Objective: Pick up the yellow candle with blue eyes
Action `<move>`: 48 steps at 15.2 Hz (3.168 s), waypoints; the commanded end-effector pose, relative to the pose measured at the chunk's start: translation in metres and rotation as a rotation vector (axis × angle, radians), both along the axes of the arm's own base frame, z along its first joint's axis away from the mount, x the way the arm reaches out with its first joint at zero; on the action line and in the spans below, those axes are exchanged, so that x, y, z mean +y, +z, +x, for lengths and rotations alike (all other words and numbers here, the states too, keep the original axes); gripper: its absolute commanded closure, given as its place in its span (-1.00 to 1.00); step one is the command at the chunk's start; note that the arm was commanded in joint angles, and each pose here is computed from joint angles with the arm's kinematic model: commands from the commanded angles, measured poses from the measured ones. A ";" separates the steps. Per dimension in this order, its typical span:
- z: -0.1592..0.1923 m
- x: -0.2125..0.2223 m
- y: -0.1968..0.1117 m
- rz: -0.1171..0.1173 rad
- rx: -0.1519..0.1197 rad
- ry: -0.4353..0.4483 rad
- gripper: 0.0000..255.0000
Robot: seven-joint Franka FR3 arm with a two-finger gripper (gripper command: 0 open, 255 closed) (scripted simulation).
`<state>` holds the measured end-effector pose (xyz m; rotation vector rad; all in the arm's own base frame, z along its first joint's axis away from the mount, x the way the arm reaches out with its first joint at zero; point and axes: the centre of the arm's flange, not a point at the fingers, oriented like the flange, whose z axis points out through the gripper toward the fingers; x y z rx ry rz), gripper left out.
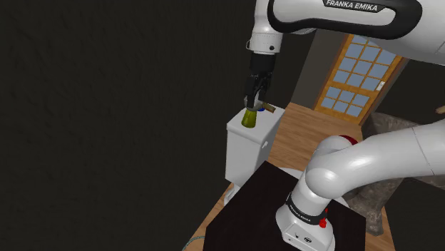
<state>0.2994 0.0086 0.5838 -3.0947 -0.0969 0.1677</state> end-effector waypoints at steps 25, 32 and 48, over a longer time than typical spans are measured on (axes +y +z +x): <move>0.149 -0.291 -0.024 0.042 0.048 -0.356 -1.00; 0.172 -0.384 -0.034 0.054 0.061 -0.460 -1.00; 0.173 -0.392 -0.075 0.055 0.063 -0.468 1.00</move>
